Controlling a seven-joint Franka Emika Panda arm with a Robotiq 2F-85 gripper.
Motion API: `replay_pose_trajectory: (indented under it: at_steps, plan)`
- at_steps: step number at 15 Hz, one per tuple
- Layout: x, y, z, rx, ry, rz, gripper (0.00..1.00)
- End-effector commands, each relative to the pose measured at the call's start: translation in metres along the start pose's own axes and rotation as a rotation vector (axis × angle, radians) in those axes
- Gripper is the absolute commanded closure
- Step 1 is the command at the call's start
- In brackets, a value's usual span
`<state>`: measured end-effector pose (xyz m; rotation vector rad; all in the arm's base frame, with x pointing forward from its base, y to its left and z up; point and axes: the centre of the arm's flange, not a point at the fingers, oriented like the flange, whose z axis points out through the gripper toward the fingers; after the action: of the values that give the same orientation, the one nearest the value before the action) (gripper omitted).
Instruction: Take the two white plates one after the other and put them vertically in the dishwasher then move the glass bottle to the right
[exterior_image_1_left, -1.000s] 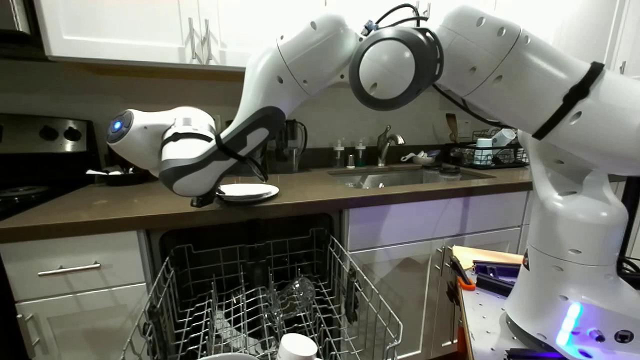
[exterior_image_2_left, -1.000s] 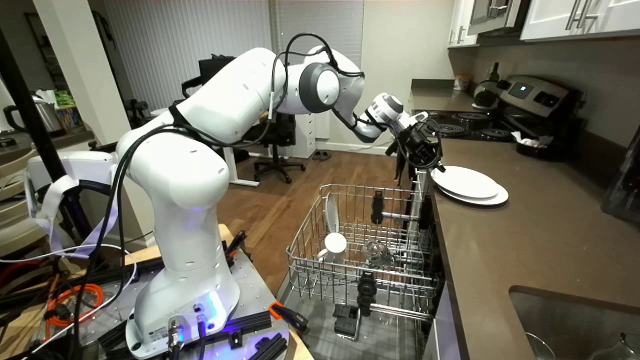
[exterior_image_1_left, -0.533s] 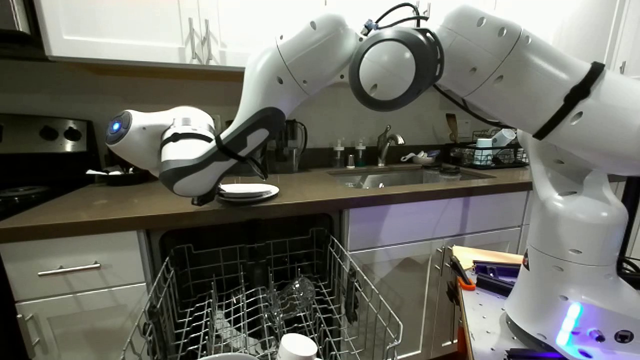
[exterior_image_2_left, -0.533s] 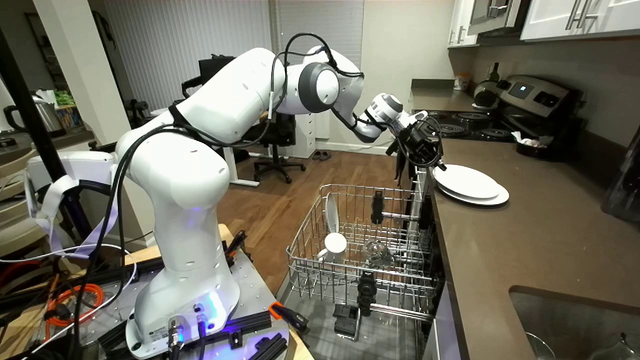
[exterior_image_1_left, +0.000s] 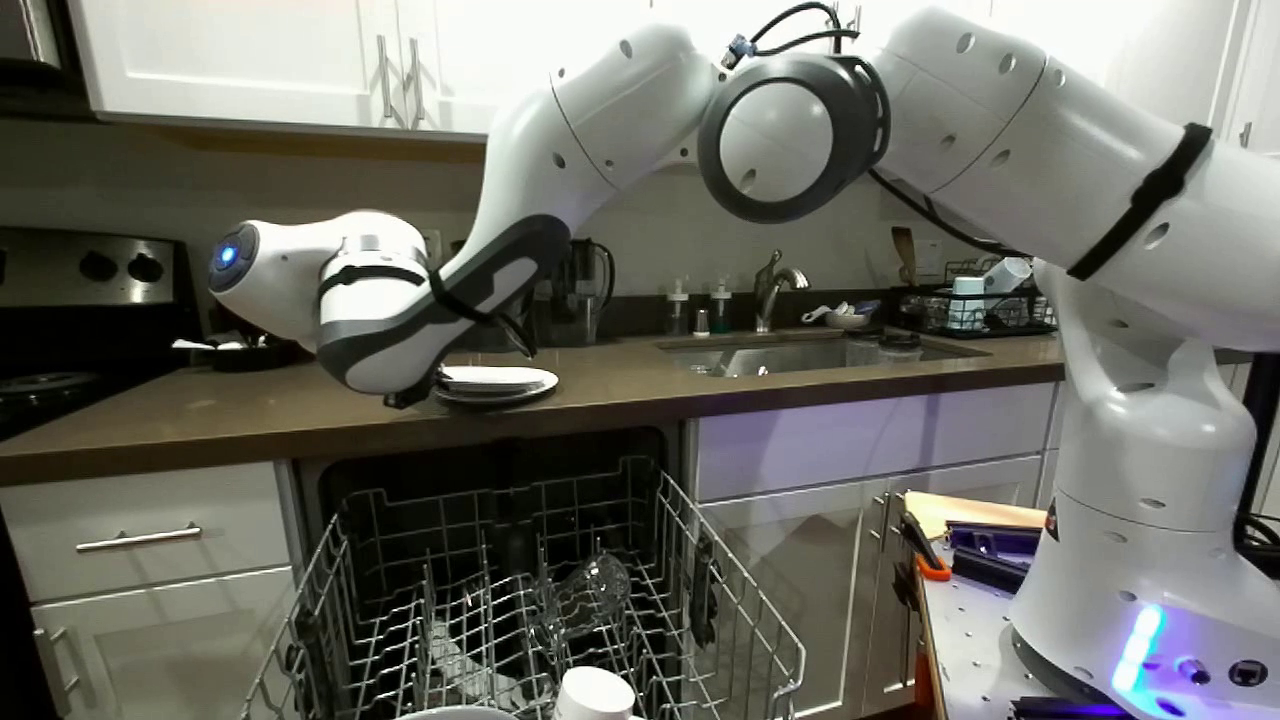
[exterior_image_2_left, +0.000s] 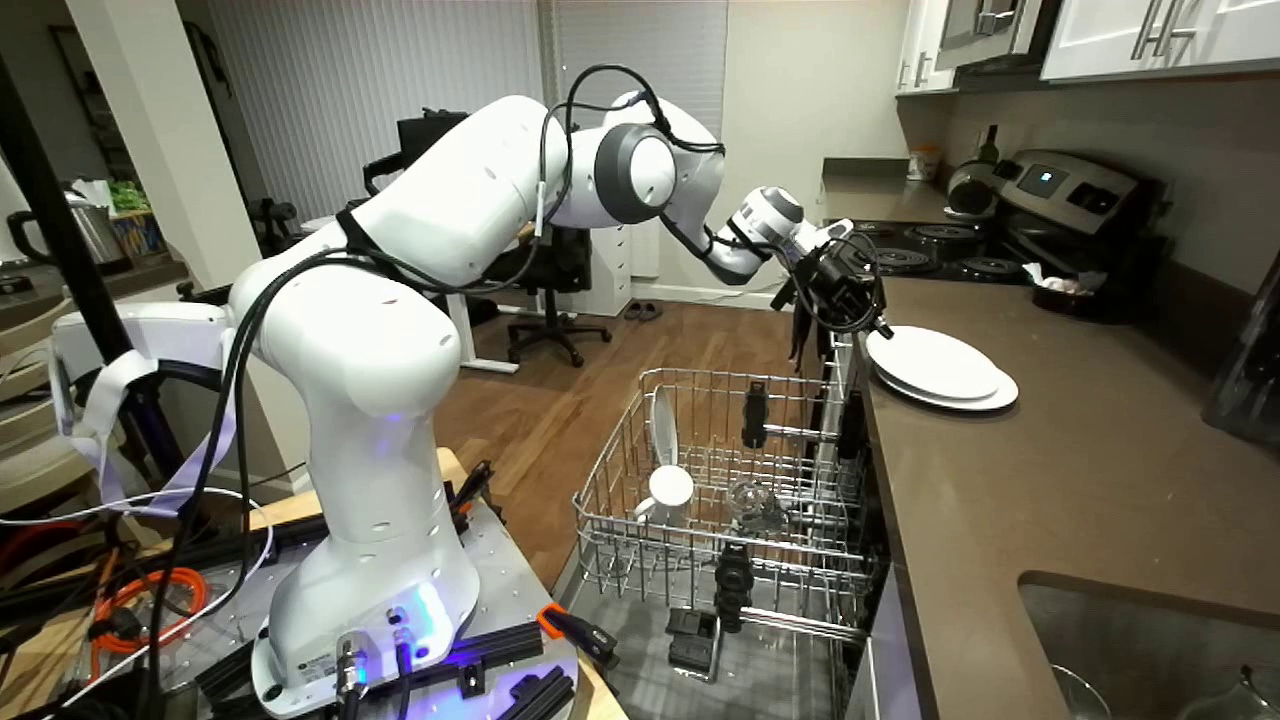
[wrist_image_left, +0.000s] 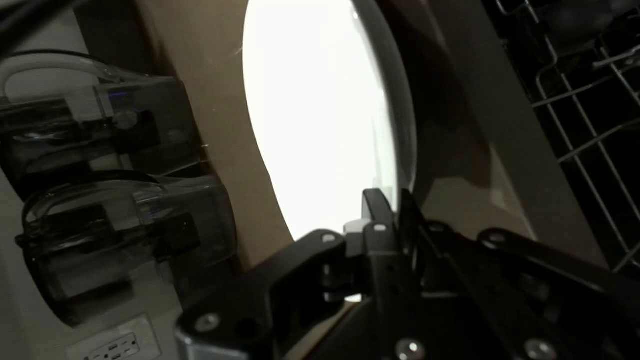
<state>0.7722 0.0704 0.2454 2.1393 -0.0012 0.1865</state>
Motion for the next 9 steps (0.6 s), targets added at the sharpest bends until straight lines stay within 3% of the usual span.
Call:
replay_pose_trajectory:
  at_steps: [1,9]
  plan:
    - [-0.016,0.012,-0.016,-0.069,-0.015,0.028,0.95]
    - [-0.035,0.016,-0.055,-0.167,-0.008,0.043,0.95]
